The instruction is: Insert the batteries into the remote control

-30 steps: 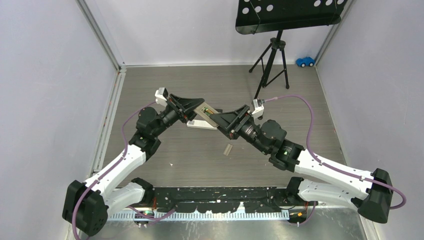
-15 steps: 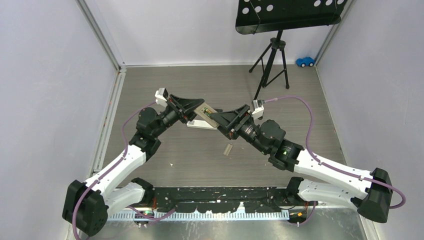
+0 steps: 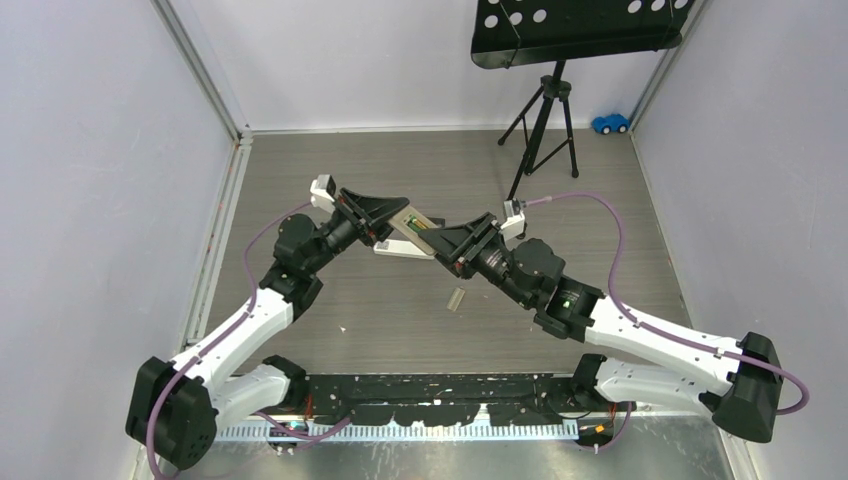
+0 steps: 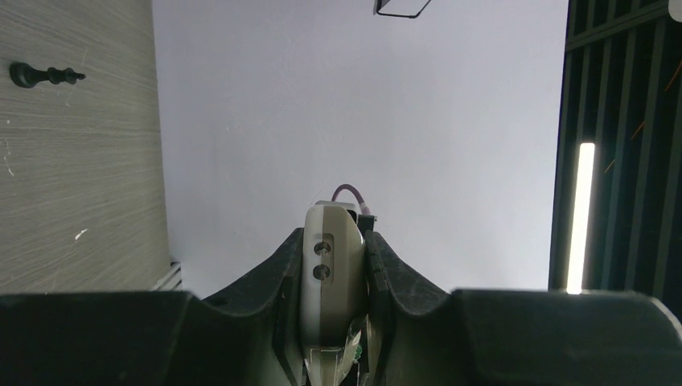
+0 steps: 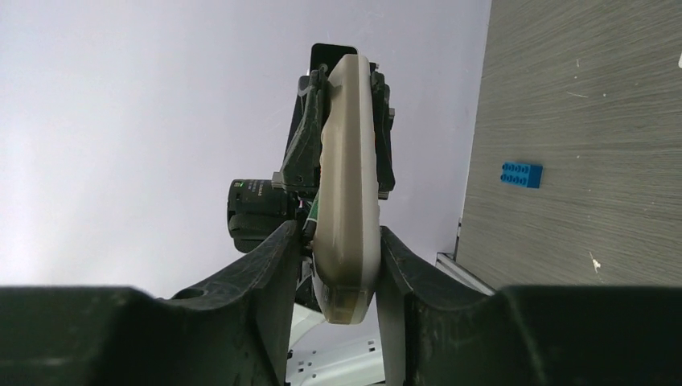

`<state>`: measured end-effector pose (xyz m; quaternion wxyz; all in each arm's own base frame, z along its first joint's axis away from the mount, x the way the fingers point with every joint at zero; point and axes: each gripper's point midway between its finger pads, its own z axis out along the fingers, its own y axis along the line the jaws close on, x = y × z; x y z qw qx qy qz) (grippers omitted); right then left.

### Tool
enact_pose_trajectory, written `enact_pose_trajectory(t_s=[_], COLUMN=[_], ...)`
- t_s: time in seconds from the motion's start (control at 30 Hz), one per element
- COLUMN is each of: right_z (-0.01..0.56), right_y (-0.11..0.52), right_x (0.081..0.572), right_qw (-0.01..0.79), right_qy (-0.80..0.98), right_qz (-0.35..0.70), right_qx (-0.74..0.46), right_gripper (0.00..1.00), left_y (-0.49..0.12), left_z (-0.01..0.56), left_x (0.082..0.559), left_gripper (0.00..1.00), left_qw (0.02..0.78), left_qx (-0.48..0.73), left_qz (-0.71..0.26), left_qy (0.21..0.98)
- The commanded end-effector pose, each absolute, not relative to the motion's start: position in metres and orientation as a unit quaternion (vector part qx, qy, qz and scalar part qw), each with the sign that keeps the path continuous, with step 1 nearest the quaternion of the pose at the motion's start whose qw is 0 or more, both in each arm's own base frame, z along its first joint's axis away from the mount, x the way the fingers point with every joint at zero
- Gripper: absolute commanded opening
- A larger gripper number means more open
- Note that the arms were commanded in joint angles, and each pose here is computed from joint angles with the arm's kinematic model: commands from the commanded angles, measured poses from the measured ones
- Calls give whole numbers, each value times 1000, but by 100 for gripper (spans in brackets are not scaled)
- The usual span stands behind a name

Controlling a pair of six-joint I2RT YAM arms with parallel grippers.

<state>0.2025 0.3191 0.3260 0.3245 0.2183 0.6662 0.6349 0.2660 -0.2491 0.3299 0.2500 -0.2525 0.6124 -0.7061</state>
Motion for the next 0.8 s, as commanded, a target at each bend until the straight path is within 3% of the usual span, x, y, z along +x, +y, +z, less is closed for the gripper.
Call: enact_pose_trajectory(t_s=[0.0, 0.33, 0.37, 0.47, 0.53, 0.6, 0.77], right_z=[312, 277, 277, 287, 295, 306, 315], right_y=[322, 309, 308, 307, 308, 311, 307], right_x=[212, 216, 215, 209, 202, 190, 176], right_qw=[341, 364, 365, 372, 376, 373, 381], right_qy=[693, 726, 725, 721, 717, 709, 700], right_qz=[596, 545, 546, 558, 568, 589, 601], right_qx=[220, 209, 205, 177, 148, 107, 61], right_gripper=[40, 24, 27, 60, 75, 80, 81], left_y=[-249, -251, -251, -255, -256, -259, -267], left_z=[369, 373, 372, 364, 355, 343, 332], left_x=[255, 250, 250, 247, 245, 243, 227], left_gripper=[0, 0, 0, 0, 0, 0, 0], left_qw=[284, 296, 300, 310, 316, 320, 316], left_qx=[-191, -165, -159, -137, -121, -103, -25], left_qz=[-745, -747, -745, -732, -720, -707, -699], left_qy=[573, 572, 575, 592, 606, 622, 641])
